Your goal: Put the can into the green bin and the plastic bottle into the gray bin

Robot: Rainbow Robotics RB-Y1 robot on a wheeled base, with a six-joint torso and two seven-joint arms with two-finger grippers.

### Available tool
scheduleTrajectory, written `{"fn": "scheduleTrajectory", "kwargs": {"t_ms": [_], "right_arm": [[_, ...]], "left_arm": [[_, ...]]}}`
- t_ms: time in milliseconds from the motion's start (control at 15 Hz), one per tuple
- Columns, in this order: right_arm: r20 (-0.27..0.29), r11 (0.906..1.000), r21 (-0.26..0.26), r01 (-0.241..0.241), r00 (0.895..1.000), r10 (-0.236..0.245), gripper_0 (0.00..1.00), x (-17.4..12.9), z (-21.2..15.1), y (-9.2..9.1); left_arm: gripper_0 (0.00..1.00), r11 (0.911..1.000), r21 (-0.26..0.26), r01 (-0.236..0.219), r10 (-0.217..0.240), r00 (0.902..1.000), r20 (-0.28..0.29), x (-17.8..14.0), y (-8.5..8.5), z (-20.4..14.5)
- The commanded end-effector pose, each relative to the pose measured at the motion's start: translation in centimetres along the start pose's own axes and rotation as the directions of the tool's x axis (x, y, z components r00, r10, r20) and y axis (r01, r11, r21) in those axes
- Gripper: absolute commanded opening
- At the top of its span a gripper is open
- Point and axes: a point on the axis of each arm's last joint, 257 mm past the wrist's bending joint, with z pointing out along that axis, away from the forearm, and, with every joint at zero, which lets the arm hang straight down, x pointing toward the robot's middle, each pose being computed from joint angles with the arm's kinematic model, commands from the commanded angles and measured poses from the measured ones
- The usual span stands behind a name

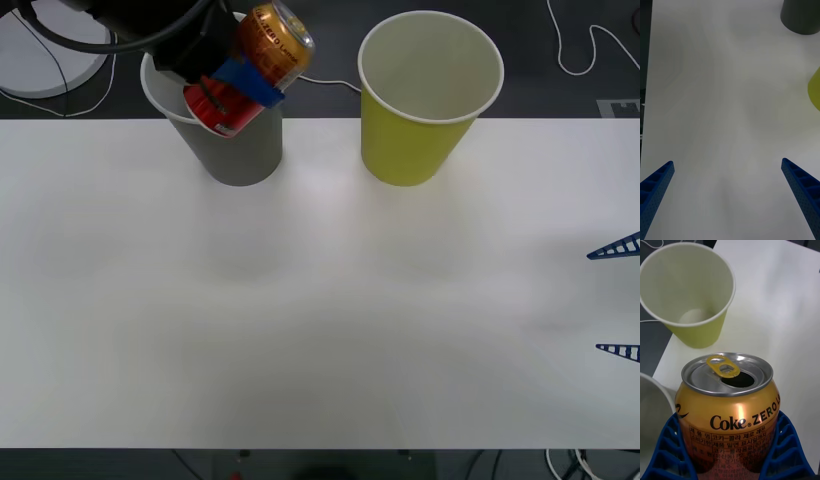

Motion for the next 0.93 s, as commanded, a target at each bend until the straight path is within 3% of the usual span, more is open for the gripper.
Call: {"fn": "scheduleTrajectory", "kwargs": {"t_ms": [67, 133, 333, 467, 600, 800, 933], "right_arm": [[0.000, 1.0000, 0.000, 0.000, 1.000, 0.000, 1.00, 0.0, 0.0, 0.0], [0.000, 1.0000, 0.000, 0.000, 1.000, 0.000, 1.00, 0.0, 0.0, 0.0], [0.000, 1.0000, 0.000, 0.000, 1.000, 0.000, 1.00, 0.0, 0.0, 0.0], [0.000, 1.0000, 0.000, 0.000, 1.000, 0.000, 1.00, 0.0, 0.0, 0.0], [0.000, 1.0000, 0.000, 0.000, 1.000, 0.000, 1.00, 0.0, 0.0, 0.0], [0.000, 1.0000, 0.000, 0.000, 1.000, 0.000, 1.00, 0.0, 0.0, 0.0], [0.000, 1.0000, 0.000, 0.000, 1.000, 0.000, 1.00, 0.0, 0.0, 0.0]], "left_arm": [[0.00, 0.9992, 0.001, -0.039, 0.039, 0.9992, -0.004, -4.1, -0.7, 1.8], [0.01, 0.9974, -0.001, -0.072, 0.072, 0.9973, -0.015, -6.2, -1.1, 2.6], [0.01, 0.9955, 0.007, -0.095, 0.095, 0.9943, -0.049, -10.5, -1.7, 4.9], [0.01, 0.9973, 0.016, -0.072, 0.073, 0.9933, -0.089, -12.0, -1.7, 6.5], [0.01, 0.9989, 0.002, -0.048, 0.048, 0.9950, -0.088, -14.3, -1.3, 8.1], [0.00, 0.9993, -0.036, 0.010, -0.013, 0.9969, -0.077, -17.1, -0.2, 10.9], [0.01, 0.9965, -0.050, 0.067, -0.069, 0.9968, -0.040, -18.5, 0.6, 12.5]]}}
